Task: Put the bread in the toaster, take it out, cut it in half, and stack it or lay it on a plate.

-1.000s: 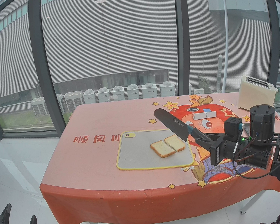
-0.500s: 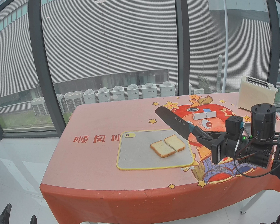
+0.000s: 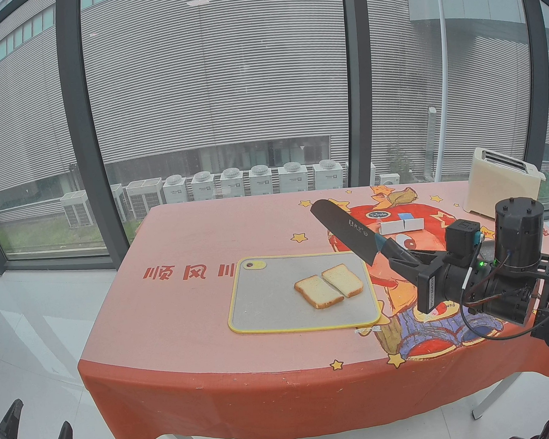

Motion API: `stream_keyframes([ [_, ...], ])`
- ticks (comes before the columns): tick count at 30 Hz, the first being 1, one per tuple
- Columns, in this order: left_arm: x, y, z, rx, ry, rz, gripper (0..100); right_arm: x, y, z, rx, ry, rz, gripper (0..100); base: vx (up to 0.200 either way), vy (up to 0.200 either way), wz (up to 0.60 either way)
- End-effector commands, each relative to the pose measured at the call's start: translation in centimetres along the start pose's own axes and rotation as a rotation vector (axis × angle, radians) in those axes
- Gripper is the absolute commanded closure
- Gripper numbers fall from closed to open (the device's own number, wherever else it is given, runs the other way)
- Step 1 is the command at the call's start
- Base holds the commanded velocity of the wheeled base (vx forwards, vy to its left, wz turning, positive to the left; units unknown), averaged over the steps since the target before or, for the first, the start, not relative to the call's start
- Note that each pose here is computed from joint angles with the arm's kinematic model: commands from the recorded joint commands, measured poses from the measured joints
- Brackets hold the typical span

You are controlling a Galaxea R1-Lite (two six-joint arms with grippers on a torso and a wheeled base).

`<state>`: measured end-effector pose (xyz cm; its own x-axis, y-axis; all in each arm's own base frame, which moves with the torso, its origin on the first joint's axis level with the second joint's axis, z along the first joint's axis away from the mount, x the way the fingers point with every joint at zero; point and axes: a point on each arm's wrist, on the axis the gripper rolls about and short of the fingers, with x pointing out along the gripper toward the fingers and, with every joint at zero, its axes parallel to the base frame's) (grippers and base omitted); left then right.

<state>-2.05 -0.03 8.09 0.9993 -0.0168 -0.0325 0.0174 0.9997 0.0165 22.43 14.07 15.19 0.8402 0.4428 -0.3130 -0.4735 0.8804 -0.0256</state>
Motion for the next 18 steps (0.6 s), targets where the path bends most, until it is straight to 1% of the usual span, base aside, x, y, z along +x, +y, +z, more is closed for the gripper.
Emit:
stream_keyframes([
  [1,0.2,0.0,-0.5,0.0,0.021,0.0,0,0.0,0.0,0.1,0.0,-0.005,-0.006,100,0.0,0.0,0.0],
  [16,0.2,0.0,-0.5,0.0,0.021,0.0,0,0.4,-1.2,0.6,0.016,-0.016,-0.07,100,0.0,0.0,0.0],
  [18,0.2,0.0,-0.5,0.0,0.021,0.001,0,0.5,-1.3,0.8,0.019,-0.019,-0.091,100,0.0,0.0,0.0],
])
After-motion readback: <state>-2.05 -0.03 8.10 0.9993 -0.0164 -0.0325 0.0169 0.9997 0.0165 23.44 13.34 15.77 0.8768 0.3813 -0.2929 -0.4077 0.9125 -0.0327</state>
